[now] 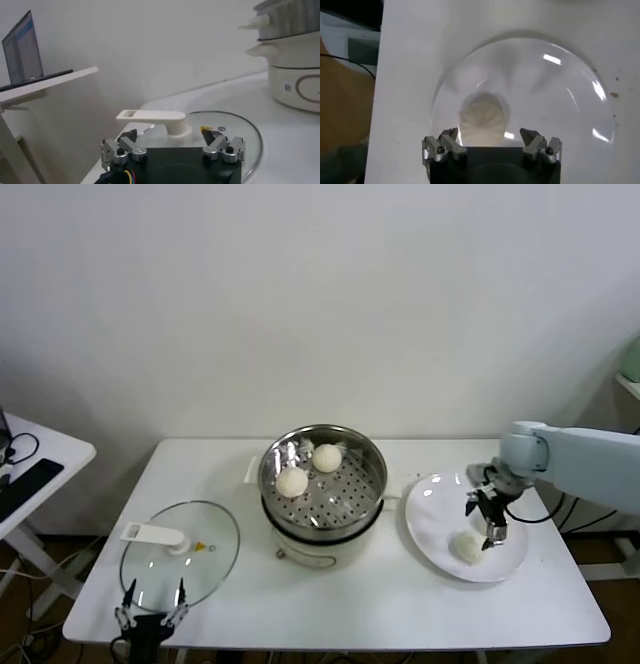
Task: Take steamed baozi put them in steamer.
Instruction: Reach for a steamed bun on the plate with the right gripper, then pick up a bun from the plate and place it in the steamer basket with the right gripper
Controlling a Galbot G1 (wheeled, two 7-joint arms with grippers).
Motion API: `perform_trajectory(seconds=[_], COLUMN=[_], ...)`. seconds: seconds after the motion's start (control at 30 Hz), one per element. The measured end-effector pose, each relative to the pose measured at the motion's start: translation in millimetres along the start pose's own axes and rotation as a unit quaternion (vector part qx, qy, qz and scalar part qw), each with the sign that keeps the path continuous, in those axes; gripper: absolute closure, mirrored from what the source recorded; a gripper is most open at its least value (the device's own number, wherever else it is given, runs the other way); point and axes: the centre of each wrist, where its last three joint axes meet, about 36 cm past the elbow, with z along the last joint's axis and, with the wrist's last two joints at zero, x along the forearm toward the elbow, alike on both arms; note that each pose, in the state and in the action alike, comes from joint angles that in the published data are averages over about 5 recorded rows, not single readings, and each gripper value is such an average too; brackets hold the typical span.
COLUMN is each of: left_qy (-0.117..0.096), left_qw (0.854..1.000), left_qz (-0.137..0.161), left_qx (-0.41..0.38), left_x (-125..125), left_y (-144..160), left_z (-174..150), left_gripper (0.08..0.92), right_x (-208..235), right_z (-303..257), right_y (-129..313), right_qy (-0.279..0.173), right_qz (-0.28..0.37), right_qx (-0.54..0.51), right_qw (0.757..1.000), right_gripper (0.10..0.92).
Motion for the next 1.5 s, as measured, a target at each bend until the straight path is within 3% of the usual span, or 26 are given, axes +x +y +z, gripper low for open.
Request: perform_trajectory(seconds=[0.6, 0.87, 1.07, 1.27, 1.5], left_qy=[0.001, 0.001, 0.0, 0.001, 0.0], left_qw=[1.0, 1.0, 1.0, 1.0, 1.0], left_qz=[-0.003, -0.004, -0.003, -0.004, -0.002], left_qx=[-0.002, -0.003, -0.003, -0.003, -0.005], left_x=[0, 0, 0, 0, 0], left_y=[2, 3, 2, 3, 1], left_z=[3, 3, 3, 3, 2], left_gripper=[0.177, 0.177, 0.177, 0.177, 0.177], right_x=[-39, -38, -35, -17, 44], right_z=[-1, -2, -6, -15, -36], right_y=[4, 2, -1, -9, -27], right_qy=[0.0, 0.004, 0.007, 0.005, 0.0], right_qz=[0.001, 0.011, 0.015, 0.017, 0.035], right_qx=[-0.001, 0.003, 0.014, 0.039, 0.09], right_qw=[1.0, 1.0, 1.0, 0.999, 0.995], right_gripper=[0.201, 0.331, 0.356, 0.36, 0.361])
